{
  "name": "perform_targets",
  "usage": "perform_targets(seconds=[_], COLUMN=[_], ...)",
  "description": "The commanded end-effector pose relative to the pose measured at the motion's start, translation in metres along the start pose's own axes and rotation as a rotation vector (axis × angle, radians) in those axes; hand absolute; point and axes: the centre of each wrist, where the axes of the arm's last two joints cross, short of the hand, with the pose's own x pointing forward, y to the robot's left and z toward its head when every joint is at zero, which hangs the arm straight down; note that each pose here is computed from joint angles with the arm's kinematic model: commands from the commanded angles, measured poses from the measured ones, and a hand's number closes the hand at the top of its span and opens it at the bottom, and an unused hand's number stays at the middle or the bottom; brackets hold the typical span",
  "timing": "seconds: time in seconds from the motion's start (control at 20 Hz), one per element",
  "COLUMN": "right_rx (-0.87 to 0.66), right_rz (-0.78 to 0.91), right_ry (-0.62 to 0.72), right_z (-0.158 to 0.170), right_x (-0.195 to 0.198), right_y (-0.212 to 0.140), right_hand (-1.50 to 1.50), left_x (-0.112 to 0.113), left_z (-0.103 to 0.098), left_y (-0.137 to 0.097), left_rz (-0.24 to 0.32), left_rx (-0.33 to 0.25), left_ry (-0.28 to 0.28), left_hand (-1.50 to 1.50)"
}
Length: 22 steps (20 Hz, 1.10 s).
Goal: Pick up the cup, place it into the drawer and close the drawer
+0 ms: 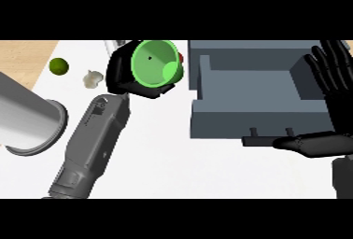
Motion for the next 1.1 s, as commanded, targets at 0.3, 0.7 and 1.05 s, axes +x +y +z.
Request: perform_targets(seconds=[0.3, 0.7, 1.05], right_rx=[-0.019, 0.038, 0.078], right_rz=[0.005, -0.002, -0.013], right_ry=[-0.003, -0.048, -0.056], right_z=[-0.003, -0.011, -0.023], right_x=[-0.01, -0.005, 0.004], right_y=[-0.002, 0.005, 0.001], right_hand=[-1.5, -1.5, -1.5], left_x=[0.073, 0.066, 0.037], left_z=[-0.092, -0.115, -0.099], left_y=[-0.082, -0.118, -0.108], left_rz=[-0.088, -0.212, -0.278], left_rx=[-0.043, -0.019, -0.078], left_ry=[0.033, 0.259, 0.391], left_hand=[1.5, 1.5, 1.5])
